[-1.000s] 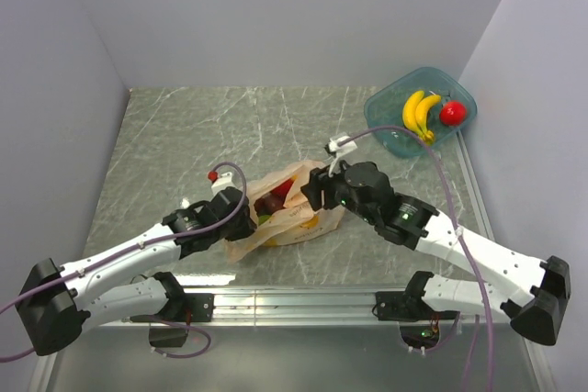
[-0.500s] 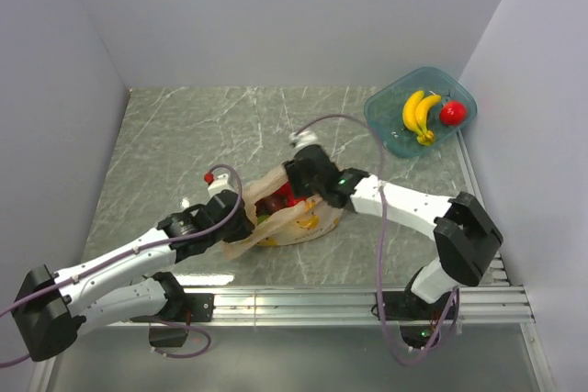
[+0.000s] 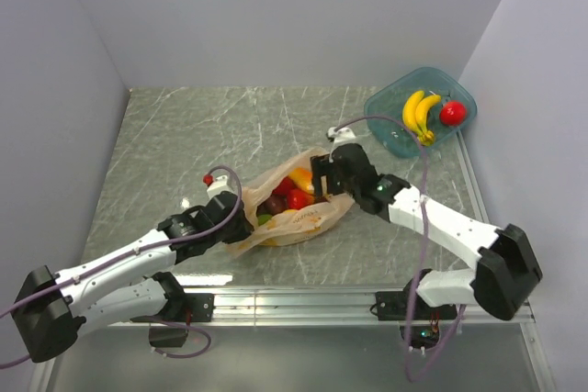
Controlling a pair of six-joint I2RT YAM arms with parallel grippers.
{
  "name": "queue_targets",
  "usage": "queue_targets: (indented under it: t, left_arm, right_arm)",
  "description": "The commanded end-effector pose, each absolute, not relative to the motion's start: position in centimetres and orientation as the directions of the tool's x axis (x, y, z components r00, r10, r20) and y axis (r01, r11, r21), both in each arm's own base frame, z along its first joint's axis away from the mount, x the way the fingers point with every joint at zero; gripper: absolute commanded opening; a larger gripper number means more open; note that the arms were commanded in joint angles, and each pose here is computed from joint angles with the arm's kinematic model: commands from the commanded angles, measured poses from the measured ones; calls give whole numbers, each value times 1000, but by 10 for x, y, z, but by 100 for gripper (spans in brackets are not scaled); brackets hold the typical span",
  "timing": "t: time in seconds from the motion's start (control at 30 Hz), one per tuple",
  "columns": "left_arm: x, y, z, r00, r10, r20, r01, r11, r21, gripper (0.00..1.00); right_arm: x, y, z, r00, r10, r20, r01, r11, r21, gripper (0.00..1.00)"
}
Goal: Untie the knot of the plastic bag and take out the fruit
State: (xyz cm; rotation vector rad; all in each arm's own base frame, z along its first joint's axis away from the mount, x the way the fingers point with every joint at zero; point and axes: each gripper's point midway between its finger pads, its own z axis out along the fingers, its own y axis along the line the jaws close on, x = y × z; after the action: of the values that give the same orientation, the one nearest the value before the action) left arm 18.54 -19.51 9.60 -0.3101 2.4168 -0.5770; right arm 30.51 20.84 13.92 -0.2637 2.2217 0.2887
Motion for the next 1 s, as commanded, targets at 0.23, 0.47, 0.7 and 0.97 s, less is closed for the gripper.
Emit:
queue_targets:
  t: [0.23,0.47,0.7,0.97]
  left_arm:
    - [202,-211,117,-743,-373,-556,-39,853,-520,0]
    - [206,-205,117,-719,-390,-575,-56,857,-512,0]
    - [197,-209,101,-758,-365,-541,-43,855,-517,1]
    - [183,-212,83,-810,-310,-497,-21,863,-505,1]
  right_arm:
    - [235,247,120,-596,-248,-764,-478,874,89,81]
    - [168,223,60,-740,-299,-603,-459,879,127,81]
    - [138,230,60,-795,-314,-519,-477,853,213,81]
    - [176,265,171,-595,-254,-762,-560,812,166,80]
